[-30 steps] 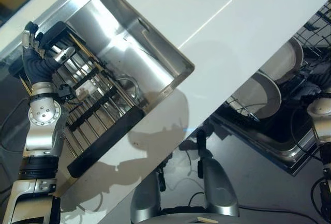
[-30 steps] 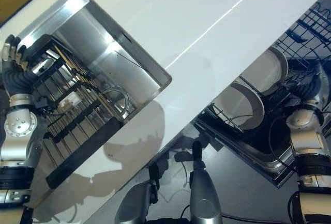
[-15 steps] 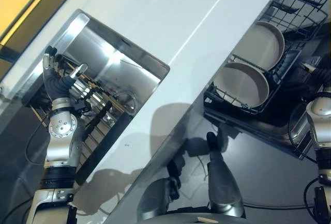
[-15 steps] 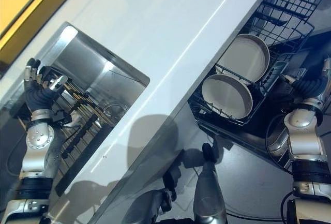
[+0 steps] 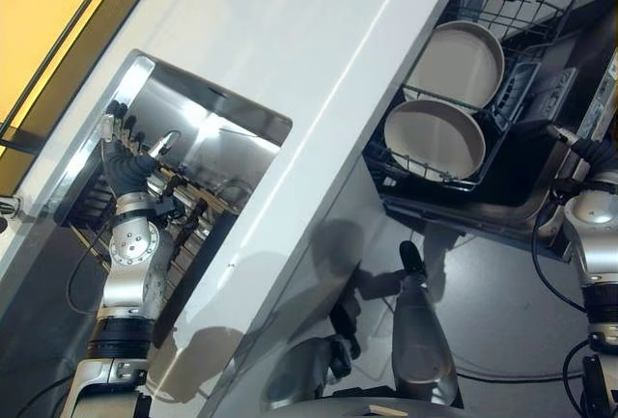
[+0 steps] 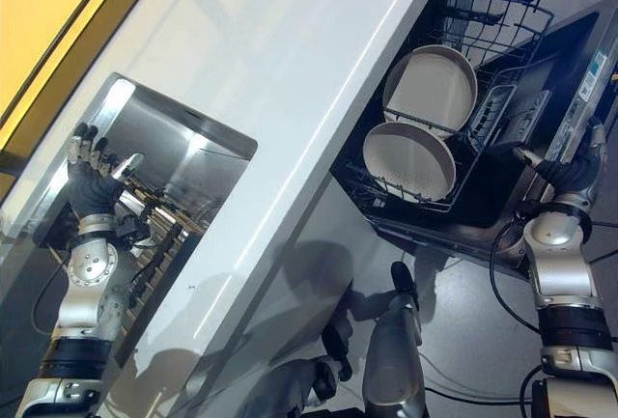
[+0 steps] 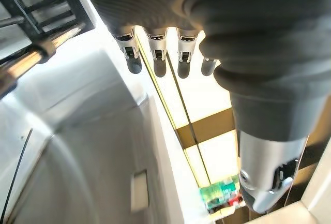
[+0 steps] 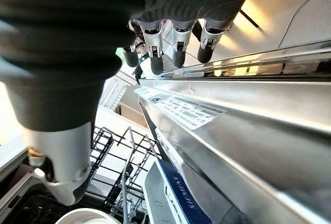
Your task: Pick up plates and place into dishwasher.
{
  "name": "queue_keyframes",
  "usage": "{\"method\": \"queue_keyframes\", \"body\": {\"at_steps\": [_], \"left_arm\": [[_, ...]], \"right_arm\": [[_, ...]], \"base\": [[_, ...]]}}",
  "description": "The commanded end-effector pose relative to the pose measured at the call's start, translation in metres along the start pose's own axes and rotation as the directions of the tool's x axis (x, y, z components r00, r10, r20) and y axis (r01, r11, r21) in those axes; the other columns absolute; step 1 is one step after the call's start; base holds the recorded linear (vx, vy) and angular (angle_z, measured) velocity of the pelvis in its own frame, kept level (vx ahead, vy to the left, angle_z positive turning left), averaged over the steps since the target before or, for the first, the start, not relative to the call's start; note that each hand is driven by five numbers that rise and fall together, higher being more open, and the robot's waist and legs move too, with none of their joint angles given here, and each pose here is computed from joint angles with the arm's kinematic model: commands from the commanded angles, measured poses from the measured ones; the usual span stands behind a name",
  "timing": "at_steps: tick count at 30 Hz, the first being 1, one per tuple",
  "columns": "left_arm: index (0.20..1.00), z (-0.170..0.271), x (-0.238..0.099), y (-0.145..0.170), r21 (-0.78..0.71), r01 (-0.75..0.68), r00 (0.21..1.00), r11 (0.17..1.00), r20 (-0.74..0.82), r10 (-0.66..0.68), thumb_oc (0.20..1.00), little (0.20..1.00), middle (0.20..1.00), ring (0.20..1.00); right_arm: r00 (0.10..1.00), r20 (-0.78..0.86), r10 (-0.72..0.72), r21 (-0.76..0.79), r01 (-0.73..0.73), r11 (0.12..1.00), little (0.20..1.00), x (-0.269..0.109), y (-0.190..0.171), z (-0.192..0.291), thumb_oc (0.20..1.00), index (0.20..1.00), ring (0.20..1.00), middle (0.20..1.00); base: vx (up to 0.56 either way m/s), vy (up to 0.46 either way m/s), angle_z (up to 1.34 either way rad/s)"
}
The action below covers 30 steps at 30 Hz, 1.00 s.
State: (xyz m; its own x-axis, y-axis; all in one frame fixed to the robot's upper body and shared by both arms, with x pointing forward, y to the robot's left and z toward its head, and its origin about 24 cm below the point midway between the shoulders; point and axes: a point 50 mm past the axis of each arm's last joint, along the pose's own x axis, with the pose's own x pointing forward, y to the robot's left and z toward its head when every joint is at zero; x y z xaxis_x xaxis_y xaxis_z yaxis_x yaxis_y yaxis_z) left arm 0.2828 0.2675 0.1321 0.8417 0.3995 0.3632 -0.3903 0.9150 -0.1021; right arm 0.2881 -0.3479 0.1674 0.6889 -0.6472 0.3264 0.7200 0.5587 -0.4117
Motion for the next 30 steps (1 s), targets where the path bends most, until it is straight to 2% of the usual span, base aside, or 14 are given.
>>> {"method": "queue_keyframes", "body": {"at_steps": [1,6,13,19,30], "left_arm": [[1.0,0.002,-0.003,0.014,-0.033,-0.081,0.996,0.996,0.038,0.082,1.0,1.0,1.0,1.0],[1.0,0.004,-0.003,0.016,-0.036,-0.086,0.995,0.996,0.042,0.088,1.0,1.0,1.0,1.0],[1.0,0.0,-0.005,0.014,-0.03,-0.065,0.998,0.997,0.019,0.066,1.0,1.0,1.0,1.0],[1.0,0.001,-0.001,0.01,-0.021,-0.071,0.997,0.997,0.029,0.071,1.0,1.0,1.0,1.0],[1.0,0.017,0.008,0.005,-0.025,-0.073,0.993,0.997,0.095,0.075,1.0,1.0,1.0,1.0]], "right_arm": [[0.984,0.159,-0.073,0.012,0.072,0.997,1.0,0.008,-0.012,0.033,1.0,1.0,1.0,1.0],[0.946,0.275,-0.171,0.004,0.177,0.984,1.0,0.008,-0.024,0.054,1.0,1.0,1.0,1.0],[0.909,0.398,-0.124,0.028,0.123,0.992,1.0,0.008,-0.018,0.09,1.0,1.0,1.0,1.0],[0.947,0.313,-0.077,0.074,0.056,0.996,1.0,0.013,-0.003,0.085,1.0,1.0,1.0,1.0],[0.98,0.143,-0.137,0.22,0.103,0.97,1.0,0.009,0.016,0.061,1.0,1.0,1.0,1.0]], "base": [[0.0,0.0,0.0],[-0.01,0.006,0.01],[0.03,0.004,0.02],[-0.01,0.012,0.14],[-0.09,0.006,0.08]]}}
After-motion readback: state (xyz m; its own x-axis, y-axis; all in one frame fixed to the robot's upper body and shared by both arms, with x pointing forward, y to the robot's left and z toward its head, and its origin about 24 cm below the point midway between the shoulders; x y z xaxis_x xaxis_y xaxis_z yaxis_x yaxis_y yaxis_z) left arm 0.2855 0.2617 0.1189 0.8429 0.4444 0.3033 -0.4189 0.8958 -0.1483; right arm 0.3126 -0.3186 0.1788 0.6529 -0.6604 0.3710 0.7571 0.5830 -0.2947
